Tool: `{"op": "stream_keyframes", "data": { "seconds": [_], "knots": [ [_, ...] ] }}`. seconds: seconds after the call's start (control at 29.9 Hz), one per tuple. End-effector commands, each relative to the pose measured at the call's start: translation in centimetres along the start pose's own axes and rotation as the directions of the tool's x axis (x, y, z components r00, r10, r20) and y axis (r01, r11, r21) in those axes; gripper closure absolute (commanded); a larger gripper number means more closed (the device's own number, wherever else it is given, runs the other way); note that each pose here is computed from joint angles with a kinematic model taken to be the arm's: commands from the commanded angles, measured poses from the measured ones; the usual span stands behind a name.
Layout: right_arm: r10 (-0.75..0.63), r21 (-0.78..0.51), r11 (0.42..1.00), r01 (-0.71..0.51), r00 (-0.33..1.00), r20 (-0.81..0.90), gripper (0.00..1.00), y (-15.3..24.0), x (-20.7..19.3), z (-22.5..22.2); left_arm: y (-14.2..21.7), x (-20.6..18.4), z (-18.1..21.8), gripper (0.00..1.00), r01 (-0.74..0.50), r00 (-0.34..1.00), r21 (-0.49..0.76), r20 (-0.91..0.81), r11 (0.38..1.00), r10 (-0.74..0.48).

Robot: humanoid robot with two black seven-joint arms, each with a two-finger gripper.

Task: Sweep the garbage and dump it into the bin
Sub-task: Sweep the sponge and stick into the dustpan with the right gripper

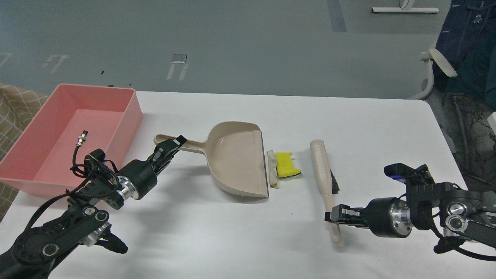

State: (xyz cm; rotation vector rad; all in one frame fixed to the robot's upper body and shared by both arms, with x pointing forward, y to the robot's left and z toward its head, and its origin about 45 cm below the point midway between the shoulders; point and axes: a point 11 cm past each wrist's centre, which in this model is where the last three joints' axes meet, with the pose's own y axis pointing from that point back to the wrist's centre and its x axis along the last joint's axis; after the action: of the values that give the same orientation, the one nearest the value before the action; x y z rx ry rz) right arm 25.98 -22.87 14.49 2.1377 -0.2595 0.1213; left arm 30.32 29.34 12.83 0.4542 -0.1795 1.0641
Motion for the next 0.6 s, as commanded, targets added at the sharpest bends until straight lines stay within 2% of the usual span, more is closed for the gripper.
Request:
{"op": "stream_keyframes", "data": {
  "seconds": [0.0, 0.3, 0.57],
  "knots": [
    [-0.009, 0.04, 0.999, 0.01, 1.0, -0.009, 1.0, -1.6, 0.5, -1.9, 0.1, 0.1, -0.1, 1.0, -0.001, 1.0, 0.003, 0.003, 1.0, 0.001],
    [-0.079, 0.192, 0.979, 0.07, 0.996, 0.038, 1.0, -3.8, 0.5, -7.8, 0.1, -0.1, 0.0, 1.0, 0.002, 1.0, 0.003, 0.0, 1.0, -0.002],
    [-0.105, 0.257, 0.962, 0.092, 0.994, 0.035, 1.0, -5.1, 0.6, -10.9, 0.0, -0.3, 0.5, 1.0, 0.009, 1.0, -0.009, -0.002, 1.0, -0.009]
  ]
}}
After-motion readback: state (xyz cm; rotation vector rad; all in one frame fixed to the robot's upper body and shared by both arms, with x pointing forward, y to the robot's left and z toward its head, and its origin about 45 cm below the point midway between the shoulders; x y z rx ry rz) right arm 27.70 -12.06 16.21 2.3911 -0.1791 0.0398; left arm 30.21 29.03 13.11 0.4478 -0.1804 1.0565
